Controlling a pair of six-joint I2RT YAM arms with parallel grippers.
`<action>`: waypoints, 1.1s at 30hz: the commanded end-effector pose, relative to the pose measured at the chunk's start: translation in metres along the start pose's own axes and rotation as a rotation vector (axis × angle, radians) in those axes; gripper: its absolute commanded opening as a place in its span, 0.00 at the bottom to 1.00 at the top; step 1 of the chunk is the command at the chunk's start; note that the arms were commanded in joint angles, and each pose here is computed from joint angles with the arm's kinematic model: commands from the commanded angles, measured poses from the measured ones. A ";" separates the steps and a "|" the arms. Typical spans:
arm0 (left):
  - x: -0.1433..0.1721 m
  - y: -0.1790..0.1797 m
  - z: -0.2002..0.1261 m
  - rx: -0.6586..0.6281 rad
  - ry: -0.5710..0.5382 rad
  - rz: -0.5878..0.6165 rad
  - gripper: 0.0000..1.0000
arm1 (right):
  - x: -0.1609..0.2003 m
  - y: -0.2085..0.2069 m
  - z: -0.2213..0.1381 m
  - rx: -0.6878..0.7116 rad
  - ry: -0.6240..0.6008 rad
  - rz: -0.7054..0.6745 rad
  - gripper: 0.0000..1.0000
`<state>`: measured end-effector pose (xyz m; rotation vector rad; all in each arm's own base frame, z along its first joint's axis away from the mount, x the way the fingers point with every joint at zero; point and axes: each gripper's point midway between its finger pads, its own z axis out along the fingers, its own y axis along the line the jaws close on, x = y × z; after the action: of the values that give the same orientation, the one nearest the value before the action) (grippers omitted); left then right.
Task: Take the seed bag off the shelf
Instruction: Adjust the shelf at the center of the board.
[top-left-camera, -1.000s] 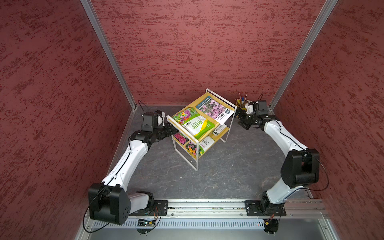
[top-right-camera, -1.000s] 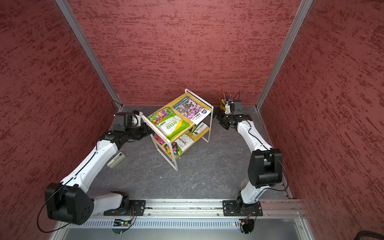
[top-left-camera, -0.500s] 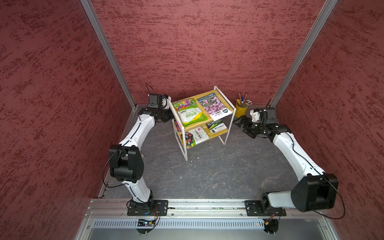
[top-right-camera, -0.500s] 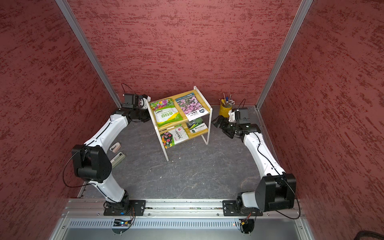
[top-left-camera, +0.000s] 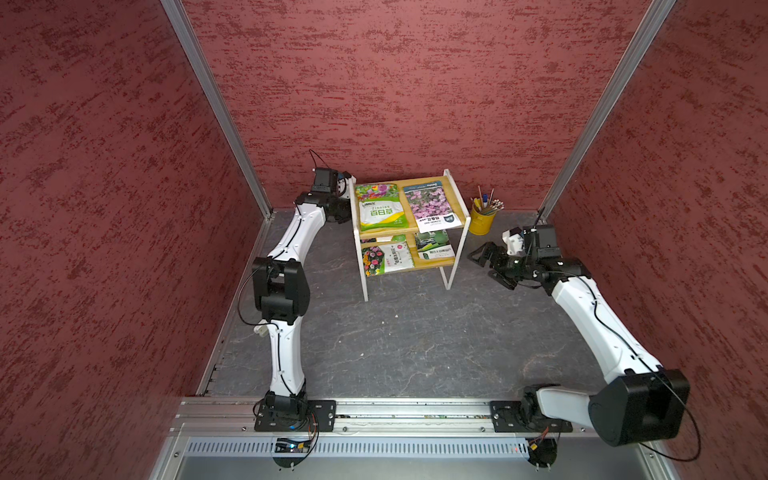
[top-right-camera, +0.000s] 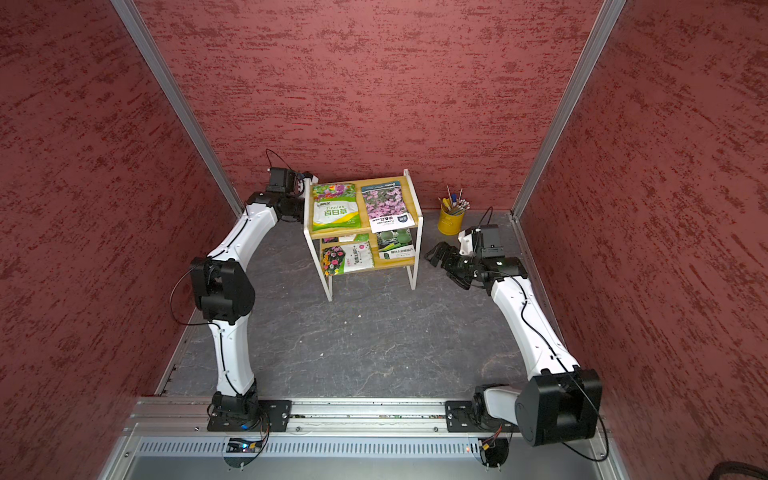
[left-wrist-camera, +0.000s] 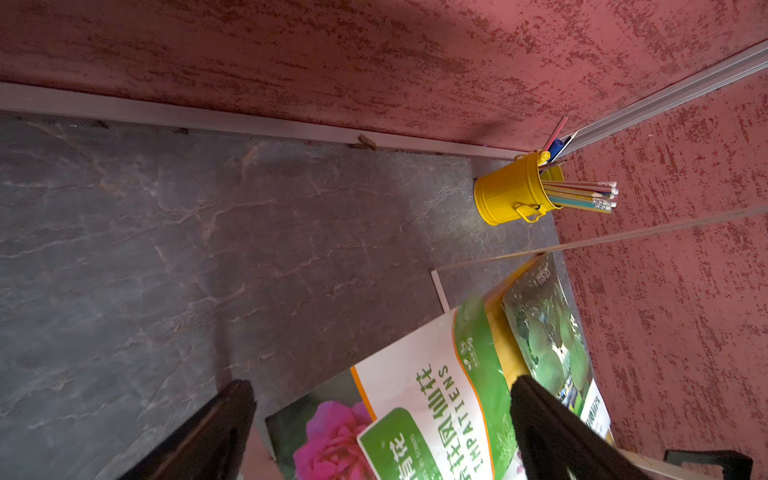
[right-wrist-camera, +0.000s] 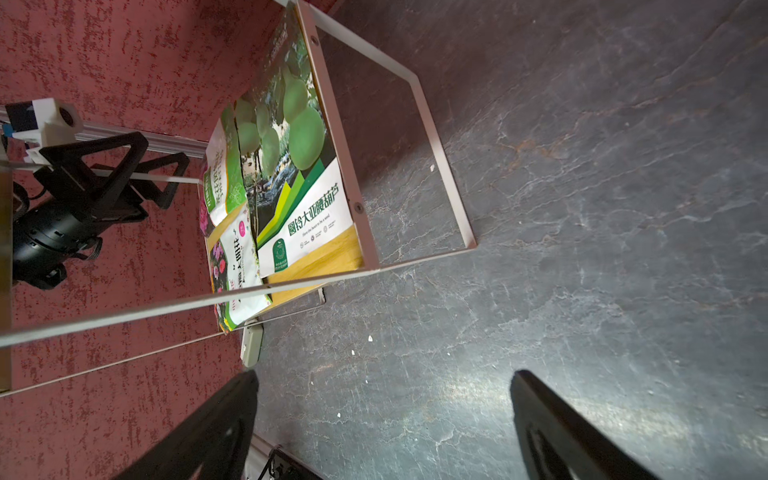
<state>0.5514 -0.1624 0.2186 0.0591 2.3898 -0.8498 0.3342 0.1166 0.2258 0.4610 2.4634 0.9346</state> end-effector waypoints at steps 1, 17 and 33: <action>0.009 -0.008 -0.007 -0.008 0.044 -0.021 1.00 | -0.009 0.011 -0.001 -0.008 -0.002 -0.021 0.98; 0.083 -0.003 -0.081 -0.102 0.068 -0.145 1.00 | -0.065 0.024 0.056 -0.037 0.023 -0.032 0.98; 0.161 0.023 -0.164 -0.358 0.081 -0.369 1.00 | -0.032 0.021 0.076 -0.065 0.047 0.048 0.99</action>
<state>0.3581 -0.0887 0.2187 -0.4183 2.6092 -0.6598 0.4101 0.1405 0.1856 0.5207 2.5084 1.0051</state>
